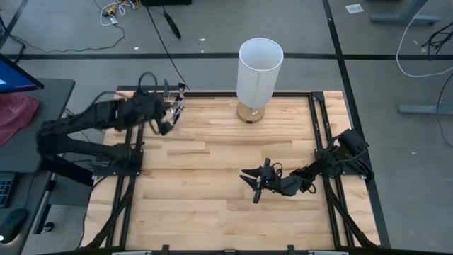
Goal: Put items in baskets/containers
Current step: Put the black liner brush into the transparent organizer, then return to Home Position
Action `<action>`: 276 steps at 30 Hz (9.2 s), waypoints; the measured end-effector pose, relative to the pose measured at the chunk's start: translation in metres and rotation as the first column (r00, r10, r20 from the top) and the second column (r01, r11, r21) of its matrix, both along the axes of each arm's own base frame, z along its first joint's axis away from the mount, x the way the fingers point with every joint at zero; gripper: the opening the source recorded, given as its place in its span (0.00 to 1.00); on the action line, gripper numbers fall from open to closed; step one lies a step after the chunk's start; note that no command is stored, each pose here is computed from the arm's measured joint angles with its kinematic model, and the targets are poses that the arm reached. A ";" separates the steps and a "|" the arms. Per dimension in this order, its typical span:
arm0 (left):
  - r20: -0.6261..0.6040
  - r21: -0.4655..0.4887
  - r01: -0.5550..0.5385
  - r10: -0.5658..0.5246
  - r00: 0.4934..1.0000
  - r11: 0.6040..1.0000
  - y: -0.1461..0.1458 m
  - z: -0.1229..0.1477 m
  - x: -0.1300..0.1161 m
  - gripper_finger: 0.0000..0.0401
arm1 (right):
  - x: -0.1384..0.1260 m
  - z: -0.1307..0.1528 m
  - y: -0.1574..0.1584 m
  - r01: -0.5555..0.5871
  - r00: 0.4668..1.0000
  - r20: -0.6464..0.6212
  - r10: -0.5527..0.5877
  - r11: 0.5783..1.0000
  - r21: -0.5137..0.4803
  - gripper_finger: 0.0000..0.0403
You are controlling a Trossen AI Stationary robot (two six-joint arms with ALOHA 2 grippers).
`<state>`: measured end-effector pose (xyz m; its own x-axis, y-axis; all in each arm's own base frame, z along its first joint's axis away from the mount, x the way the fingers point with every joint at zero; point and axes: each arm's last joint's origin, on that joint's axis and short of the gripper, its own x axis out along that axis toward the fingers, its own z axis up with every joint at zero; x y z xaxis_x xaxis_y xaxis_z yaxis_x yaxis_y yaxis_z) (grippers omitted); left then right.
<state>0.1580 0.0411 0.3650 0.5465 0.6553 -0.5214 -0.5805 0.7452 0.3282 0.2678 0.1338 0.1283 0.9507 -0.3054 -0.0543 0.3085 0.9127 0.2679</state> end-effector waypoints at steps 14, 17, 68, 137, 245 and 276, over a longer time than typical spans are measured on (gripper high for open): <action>-0.048 -0.099 -0.075 0.071 0.996 0.992 0.118 -0.081 -0.018 0.04 | 0.006 0.009 0.012 -0.079 0.996 0.042 0.077 0.996 0.047 0.28; -0.014 -0.115 -0.080 0.079 0.997 0.990 0.133 -0.100 -0.021 0.03 | 0.007 0.012 0.017 -0.090 0.995 0.052 0.088 0.995 0.052 0.28; 0.484 -0.070 0.399 -0.319 0.815 0.914 -0.008 -0.080 0.008 0.02 | -0.087 0.032 -0.080 -0.427 0.895 -0.059 0.443 0.886 0.183 0.02; 0.733 0.002 0.550 -0.375 0.567 0.835 -0.036 -0.195 -0.061 0.03 | -0.161 0.036 -0.146 -0.291 0.957 0.001 0.291 0.957 0.014 0.05; 0.623 0.163 0.641 -0.582 0.522 0.750 -0.041 -0.195 -0.060 0.03 | -0.170 0.043 -0.137 -0.288 0.954 0.028 0.298 0.938 -0.194 0.06; 0.624 0.163 0.641 -0.582 0.522 0.750 -0.041 -0.195 -0.060 0.03 | -0.170 0.043 -0.137 -0.288 0.954 0.028 0.298 0.938 -0.195 0.06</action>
<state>0.0979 0.0005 0.1704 0.9987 0.0095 0.0497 -0.0101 0.9999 0.0102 0.0979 -0.0036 0.1712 0.9994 -0.0122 0.0326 0.0091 0.9956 0.0935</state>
